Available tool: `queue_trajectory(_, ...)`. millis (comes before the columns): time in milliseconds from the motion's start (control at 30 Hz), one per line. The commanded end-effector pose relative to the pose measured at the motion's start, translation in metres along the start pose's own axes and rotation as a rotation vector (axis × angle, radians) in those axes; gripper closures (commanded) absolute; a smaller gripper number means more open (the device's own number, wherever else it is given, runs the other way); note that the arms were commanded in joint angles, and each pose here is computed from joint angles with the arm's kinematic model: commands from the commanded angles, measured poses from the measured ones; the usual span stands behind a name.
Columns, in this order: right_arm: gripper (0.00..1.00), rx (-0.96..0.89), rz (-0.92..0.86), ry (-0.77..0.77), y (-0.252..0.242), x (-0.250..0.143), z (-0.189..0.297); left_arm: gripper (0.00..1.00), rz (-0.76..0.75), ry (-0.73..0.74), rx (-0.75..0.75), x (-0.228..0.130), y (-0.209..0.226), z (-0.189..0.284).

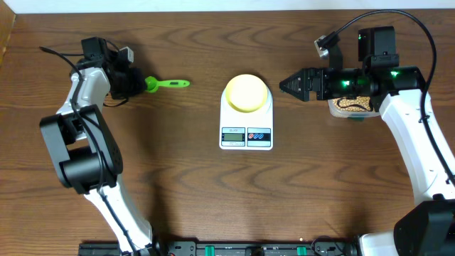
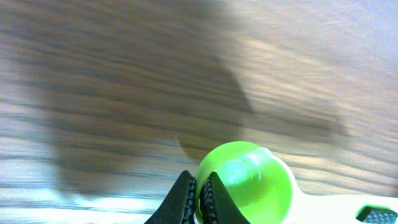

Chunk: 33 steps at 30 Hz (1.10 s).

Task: Scoop item into bowl and weigh 50g on scale
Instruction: 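Grasp the green scoop with the left gripper and lift it, then pass the green scoop from the left gripper to the right gripper above the scale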

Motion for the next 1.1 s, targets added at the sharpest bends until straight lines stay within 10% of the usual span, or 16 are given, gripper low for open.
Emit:
queue_trajectory(0, 0.01, -0.002, 0.036, -0.020, 0.003, 0.006, 0.004, 0.93, 0.020, -0.031, -0.244, 0.004, -0.065, 0.051)
queue_trajectory(500, 0.05, 0.062, 0.215, -0.154, 0.048, 0.037, 0.019, 0.93, -0.217, -0.133, -0.345, -0.087, -0.259, 0.161)
queue_trajectory(1067, 0.06, 0.080, 0.280, -0.245, 0.096, 0.042, 0.059, 0.93, -0.252, -0.162, -0.292, -0.112, -0.288, 0.152)
Point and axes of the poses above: each gripper's point midway between its finger pads, its own z axis back along the fingers, its own y axis along the line the jaws close on, x = y × z, the point moved 1 cm from there along z, back along the fingers, and after that the axes turned 11 degrees about z, right-handed, at the moved point
